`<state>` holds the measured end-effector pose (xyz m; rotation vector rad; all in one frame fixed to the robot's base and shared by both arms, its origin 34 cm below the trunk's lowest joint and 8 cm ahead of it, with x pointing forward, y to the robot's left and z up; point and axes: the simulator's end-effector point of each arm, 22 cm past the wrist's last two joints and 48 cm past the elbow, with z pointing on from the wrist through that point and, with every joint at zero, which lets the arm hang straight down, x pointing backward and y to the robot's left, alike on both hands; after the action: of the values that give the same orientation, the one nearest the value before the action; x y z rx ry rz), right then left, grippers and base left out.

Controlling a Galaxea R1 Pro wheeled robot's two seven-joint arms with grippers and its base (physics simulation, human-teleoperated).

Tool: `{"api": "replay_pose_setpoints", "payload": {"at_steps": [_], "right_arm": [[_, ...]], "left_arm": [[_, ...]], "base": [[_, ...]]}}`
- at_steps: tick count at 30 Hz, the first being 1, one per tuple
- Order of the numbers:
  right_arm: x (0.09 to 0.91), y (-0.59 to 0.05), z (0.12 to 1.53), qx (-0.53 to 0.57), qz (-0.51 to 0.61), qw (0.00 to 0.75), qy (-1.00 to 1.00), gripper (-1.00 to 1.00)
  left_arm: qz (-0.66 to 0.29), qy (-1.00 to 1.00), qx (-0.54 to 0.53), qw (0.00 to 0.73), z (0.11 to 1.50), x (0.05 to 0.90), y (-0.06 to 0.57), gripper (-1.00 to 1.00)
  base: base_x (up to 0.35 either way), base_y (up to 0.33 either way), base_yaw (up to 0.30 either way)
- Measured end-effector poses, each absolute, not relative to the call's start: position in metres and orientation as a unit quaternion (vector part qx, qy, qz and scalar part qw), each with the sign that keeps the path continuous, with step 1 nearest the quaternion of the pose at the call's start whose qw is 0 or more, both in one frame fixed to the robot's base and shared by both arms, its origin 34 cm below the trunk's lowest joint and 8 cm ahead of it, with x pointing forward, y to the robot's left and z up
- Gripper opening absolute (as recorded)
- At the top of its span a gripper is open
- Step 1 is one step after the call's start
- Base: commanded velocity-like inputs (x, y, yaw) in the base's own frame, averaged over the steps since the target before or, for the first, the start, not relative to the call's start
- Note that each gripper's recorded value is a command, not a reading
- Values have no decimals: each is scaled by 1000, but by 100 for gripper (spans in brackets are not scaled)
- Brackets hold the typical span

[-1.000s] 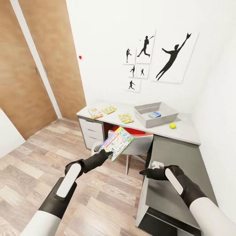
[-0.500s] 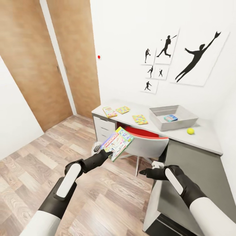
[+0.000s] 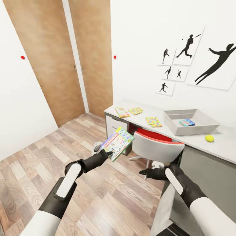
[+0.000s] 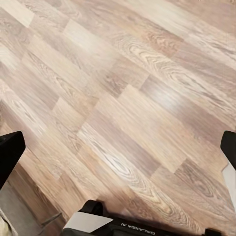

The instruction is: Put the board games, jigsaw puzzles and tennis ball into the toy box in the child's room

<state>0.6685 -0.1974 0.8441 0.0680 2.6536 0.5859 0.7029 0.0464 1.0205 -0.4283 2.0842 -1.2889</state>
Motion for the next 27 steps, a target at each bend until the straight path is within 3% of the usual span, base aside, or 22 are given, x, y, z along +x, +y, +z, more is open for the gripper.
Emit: {"api": "replay_pose_setpoints", "payload": {"at_steps": [13,27], "right_arm": [[668,-197,844,24,211,210,954,100],[669,-199,844,25,210,210,954,100]], "left_arm": [[-493,792,-162,321,1021,703,45,-100],[-492,793,-162,320,1021,702,45,-100]], "base": [[167,57,40],[12,4,224]]}}
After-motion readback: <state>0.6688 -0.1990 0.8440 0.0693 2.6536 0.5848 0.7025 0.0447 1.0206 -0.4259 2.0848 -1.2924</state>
